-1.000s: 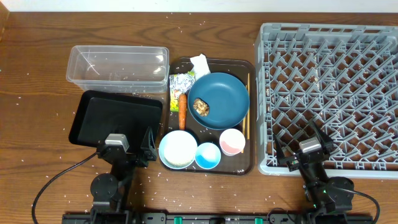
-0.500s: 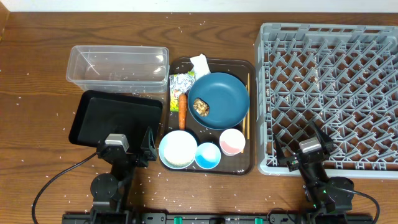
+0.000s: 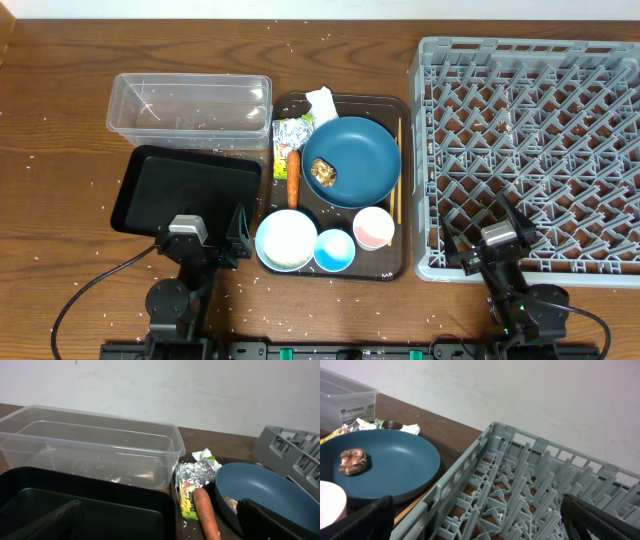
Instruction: Sort waste into correct bins and load items into the dishwasher rack
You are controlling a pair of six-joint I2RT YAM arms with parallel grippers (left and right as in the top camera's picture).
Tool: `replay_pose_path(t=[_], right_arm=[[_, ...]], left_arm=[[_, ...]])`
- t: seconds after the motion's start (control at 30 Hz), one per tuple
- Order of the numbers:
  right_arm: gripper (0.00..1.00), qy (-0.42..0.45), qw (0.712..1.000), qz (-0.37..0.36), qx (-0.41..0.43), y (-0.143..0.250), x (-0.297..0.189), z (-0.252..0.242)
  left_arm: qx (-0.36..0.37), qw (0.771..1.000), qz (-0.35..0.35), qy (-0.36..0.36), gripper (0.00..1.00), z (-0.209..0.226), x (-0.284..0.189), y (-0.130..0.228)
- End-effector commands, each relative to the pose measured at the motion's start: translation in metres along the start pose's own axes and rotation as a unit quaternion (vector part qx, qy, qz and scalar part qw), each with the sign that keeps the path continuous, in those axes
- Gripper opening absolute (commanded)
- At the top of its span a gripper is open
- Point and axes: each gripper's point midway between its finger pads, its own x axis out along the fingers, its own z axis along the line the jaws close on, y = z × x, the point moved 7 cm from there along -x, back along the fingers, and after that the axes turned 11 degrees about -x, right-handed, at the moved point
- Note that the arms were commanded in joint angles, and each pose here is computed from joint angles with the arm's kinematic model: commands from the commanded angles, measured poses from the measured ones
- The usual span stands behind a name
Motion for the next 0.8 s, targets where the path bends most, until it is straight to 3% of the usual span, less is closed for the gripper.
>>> replay_pose_path(t=[0.0,0.37,0.5,0.63,0.77], right_arm=[[0.99,-0.004,1.0,-0.003,-0.004,0.0,0.0,0.001],[0.99,-0.018,1.0,-0.015,-0.008,-0.003,0.0,0.004],[0.99,-0.061,0.997,-0.042,-0.009,-0.009,-0.001,0.012],[0.99,-0.101,0.991,-0.078,0.037,-0.029,-0.007,0.015],[0.99,-0.09,0.989,-0.088,0.077,-0.06,-0.016,0.001]], left_arm=[[0.006,1.0,0.018,-0.003,0.98,0.004,0.002,0.012],[-0.009,0.999,0.026,0.019,0.98,-0.001,0.002,0.013],[-0.008,0.997,0.032,0.075,0.98,-0.013,0.0,0.012],[0.004,0.987,-0.005,0.16,0.98,-0.036,-0.006,-0.009],[0.007,0.986,-0.017,0.168,0.98,-0.048,-0.016,-0.036]])
